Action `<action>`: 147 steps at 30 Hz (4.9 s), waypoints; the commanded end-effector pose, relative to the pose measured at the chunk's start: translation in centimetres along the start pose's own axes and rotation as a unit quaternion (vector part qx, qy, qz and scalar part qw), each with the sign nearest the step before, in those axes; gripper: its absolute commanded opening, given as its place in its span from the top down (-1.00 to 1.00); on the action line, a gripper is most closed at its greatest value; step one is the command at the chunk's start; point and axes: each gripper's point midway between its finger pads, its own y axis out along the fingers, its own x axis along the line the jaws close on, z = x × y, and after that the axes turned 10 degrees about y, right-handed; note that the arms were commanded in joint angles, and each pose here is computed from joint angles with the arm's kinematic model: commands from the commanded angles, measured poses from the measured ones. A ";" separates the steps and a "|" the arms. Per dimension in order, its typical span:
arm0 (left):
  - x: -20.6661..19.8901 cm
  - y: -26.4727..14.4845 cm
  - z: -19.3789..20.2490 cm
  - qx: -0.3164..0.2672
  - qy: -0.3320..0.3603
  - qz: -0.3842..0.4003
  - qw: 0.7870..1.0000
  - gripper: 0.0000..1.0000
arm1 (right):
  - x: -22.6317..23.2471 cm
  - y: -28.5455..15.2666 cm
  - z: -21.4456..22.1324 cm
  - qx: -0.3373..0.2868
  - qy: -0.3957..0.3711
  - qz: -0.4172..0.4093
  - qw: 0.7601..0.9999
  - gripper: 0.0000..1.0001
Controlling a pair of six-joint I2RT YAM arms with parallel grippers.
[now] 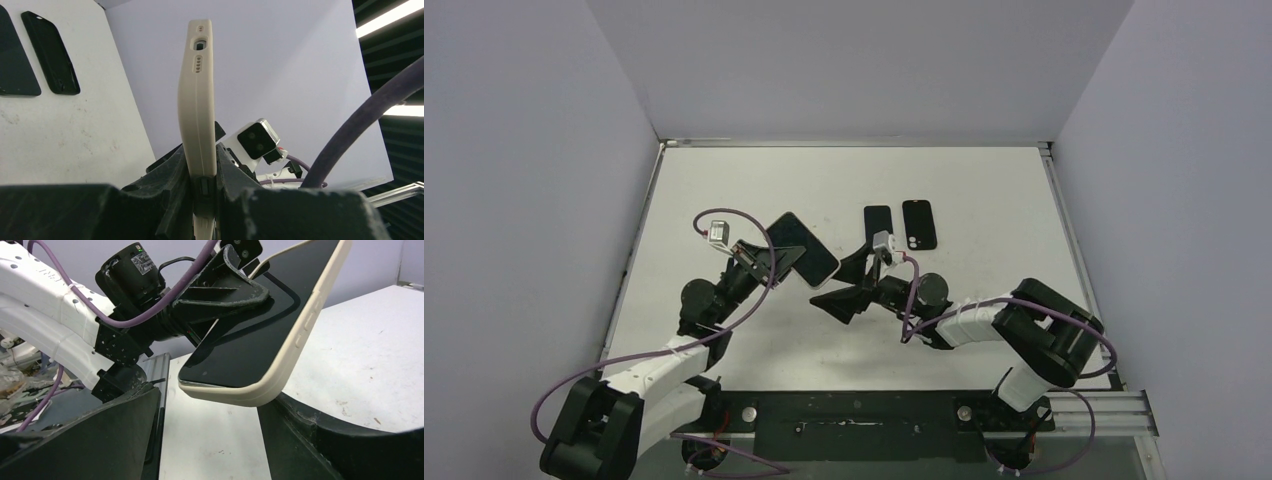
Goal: Take the phone out of the phone case
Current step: Remove the phone case from the phone.
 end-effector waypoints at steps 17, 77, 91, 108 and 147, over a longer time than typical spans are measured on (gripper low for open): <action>-3.0 0.2 0.1 -0.007 0.006 0.048 0.999 1.00 | 2.9 1.3 -4.7 -0.081 -0.031 -0.079 0.993 -0.07; -1.0 1.4 1.6 0.226 0.235 0.041 0.944 1.00 | -2.5 -6.6 -1.9 0.112 -0.147 0.067 0.981 -0.38; -2.3 0.9 2.0 0.302 0.339 0.088 0.887 1.00 | -1.9 -3.7 -2.2 0.159 -0.067 0.024 0.985 -0.41; -2.7 -0.3 3.2 0.324 0.341 0.125 0.874 1.00 | -2.1 -1.9 -0.2 0.223 -0.056 -0.048 0.972 0.27; -2.8 -0.8 3.3 0.328 0.249 0.122 0.903 1.00 | -2.4 -2.0 6.6 0.401 -0.344 -0.196 0.826 1.00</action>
